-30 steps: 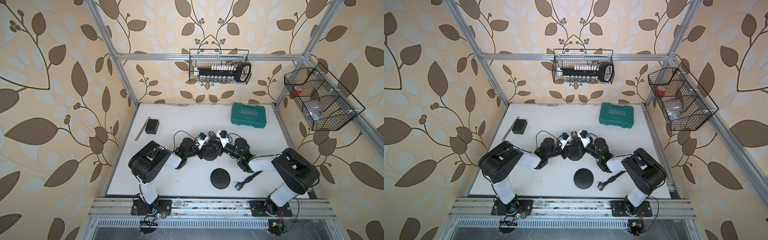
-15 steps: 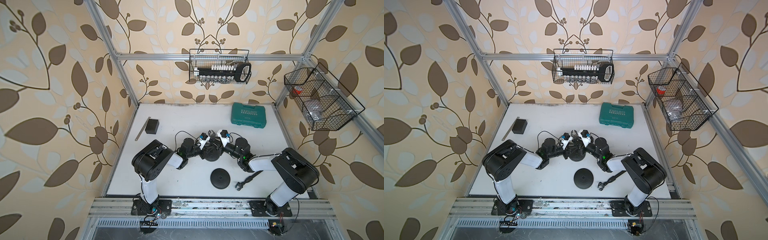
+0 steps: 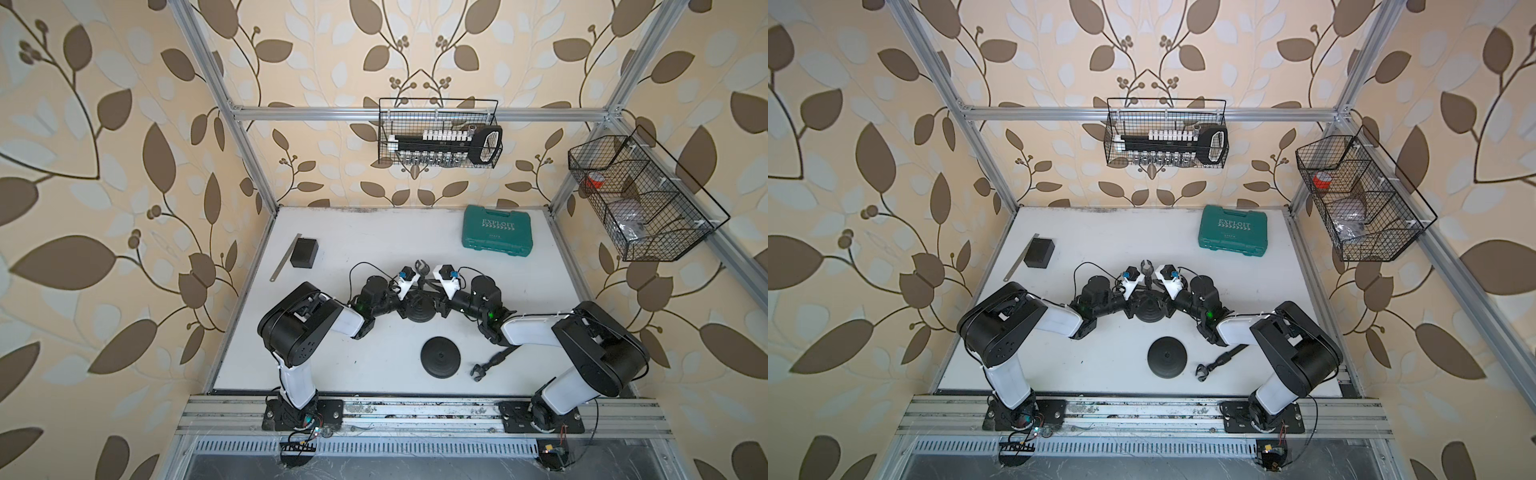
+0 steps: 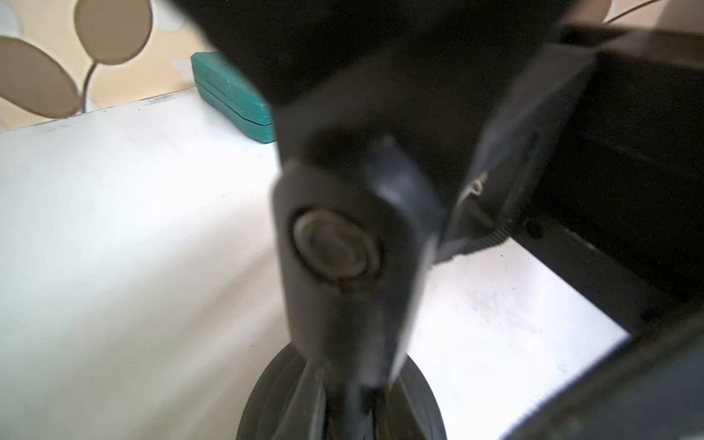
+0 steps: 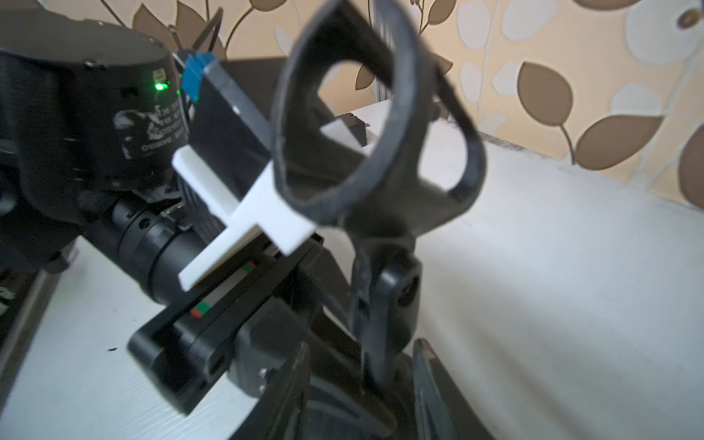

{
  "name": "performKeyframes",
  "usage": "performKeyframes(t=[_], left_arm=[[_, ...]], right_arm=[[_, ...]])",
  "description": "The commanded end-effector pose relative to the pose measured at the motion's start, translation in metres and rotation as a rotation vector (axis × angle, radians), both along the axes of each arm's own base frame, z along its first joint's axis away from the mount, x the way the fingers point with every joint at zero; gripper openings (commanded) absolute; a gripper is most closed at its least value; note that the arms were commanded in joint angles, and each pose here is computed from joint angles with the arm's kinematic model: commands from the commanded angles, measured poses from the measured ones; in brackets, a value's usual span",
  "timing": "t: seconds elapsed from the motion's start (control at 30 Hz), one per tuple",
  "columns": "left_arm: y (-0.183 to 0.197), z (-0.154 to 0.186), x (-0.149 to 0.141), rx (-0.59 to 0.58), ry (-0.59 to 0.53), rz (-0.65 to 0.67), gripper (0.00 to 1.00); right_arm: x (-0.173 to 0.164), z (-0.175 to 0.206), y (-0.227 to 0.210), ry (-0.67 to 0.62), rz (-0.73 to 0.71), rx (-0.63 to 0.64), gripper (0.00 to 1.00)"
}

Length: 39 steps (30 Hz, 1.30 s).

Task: Assemble a microphone stand
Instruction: Screw the microphone stand pole into the microphone stand base.

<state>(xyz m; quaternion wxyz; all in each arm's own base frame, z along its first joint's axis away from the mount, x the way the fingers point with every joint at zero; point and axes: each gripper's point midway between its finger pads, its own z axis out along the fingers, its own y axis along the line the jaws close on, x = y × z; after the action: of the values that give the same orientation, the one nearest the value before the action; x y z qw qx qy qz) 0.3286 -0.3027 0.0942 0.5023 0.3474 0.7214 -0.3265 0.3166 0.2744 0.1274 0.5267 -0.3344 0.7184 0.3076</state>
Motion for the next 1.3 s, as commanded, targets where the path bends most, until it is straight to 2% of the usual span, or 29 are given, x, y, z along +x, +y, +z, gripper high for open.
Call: performKeyframes(t=[0.0,0.3,0.53,1.03,1.13,1.27], left_arm=[[0.012,0.010,0.002,0.035,-0.057,0.031,0.07],[0.021,-0.004,-0.016,0.085,-0.050,0.034,0.07],[0.019,-0.012,-0.023,0.058,-0.044,0.024,0.07],[0.009,-0.015,-0.027,0.055,-0.052,-0.004,0.07],[0.009,-0.016,-0.027,0.053,-0.052,-0.004,0.08],[0.007,-0.017,-0.027,0.051,-0.048,-0.010,0.08]], right_arm=[[-0.013,-0.009,-0.011,0.045,0.032,-0.053,0.51],[-0.020,0.013,-0.027,0.068,0.116,-0.038,0.58],[-0.026,0.024,-0.017,0.055,0.203,-0.029,0.60],[-0.007,0.034,0.012,0.043,0.370,-0.041,0.62],[-0.004,0.033,0.016,0.039,0.395,-0.037,0.61],[-0.001,0.032,0.022,0.027,0.429,-0.033,0.54]])
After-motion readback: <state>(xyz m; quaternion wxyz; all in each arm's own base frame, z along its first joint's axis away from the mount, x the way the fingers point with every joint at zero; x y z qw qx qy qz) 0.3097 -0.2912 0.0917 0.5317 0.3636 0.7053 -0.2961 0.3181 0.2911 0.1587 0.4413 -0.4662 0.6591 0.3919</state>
